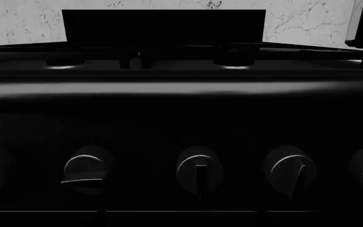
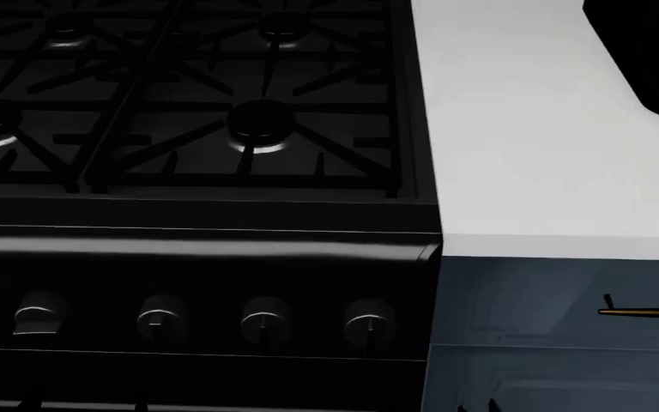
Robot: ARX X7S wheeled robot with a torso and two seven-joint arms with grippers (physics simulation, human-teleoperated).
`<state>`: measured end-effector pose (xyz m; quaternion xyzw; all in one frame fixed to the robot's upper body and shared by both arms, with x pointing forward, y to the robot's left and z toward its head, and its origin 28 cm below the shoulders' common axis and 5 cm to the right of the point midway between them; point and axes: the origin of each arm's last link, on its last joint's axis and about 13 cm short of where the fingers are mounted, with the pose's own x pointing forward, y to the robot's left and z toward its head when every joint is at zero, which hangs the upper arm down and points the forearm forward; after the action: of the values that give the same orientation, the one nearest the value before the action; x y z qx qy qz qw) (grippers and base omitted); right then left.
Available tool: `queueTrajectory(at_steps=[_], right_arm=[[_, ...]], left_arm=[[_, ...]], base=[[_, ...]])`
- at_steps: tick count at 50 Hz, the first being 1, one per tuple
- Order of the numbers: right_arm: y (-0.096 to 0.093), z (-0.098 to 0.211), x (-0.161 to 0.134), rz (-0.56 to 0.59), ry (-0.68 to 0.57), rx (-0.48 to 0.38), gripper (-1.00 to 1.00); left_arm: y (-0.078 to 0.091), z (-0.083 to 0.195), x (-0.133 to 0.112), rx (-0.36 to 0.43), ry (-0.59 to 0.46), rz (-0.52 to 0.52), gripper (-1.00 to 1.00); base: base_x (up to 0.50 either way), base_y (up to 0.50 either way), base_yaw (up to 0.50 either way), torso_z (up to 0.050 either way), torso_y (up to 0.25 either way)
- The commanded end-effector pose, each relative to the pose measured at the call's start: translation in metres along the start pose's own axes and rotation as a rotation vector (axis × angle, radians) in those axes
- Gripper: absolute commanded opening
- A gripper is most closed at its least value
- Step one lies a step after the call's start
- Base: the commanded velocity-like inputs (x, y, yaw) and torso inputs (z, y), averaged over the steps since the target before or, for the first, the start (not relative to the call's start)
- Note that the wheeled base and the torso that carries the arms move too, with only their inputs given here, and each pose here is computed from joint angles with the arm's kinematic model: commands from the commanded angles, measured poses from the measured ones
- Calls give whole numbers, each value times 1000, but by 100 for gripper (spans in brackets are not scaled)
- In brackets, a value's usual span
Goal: Press the start button on the microwave
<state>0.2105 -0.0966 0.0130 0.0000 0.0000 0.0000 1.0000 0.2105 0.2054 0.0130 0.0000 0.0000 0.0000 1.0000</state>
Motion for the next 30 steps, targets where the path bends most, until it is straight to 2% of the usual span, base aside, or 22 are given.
queueTrajectory(at_steps=[1,2,12,17,30], right_arm=[[0,1,0,0,0,0,100],[0,0,0,-2,1,2,100],[1,-1,-3,-3,0,11,100],[1,10,-5,-1,-33,-5,100],[3,62,-7,30,-198,-36,100]], left_arm=[[0,0,1,23,-2,0,100],[0,0,0,2,-1,0,100],[0,1,-1,9,0,4,100],[0,8,-2,15,-20,9,100],[-2,57,2,46,-89,1,100]], base=[[0,0,0,0,0],[0,0,0,0,0],[0,0,0,0,0],[0,0,0,0,0],[0,0,0,0,0]])
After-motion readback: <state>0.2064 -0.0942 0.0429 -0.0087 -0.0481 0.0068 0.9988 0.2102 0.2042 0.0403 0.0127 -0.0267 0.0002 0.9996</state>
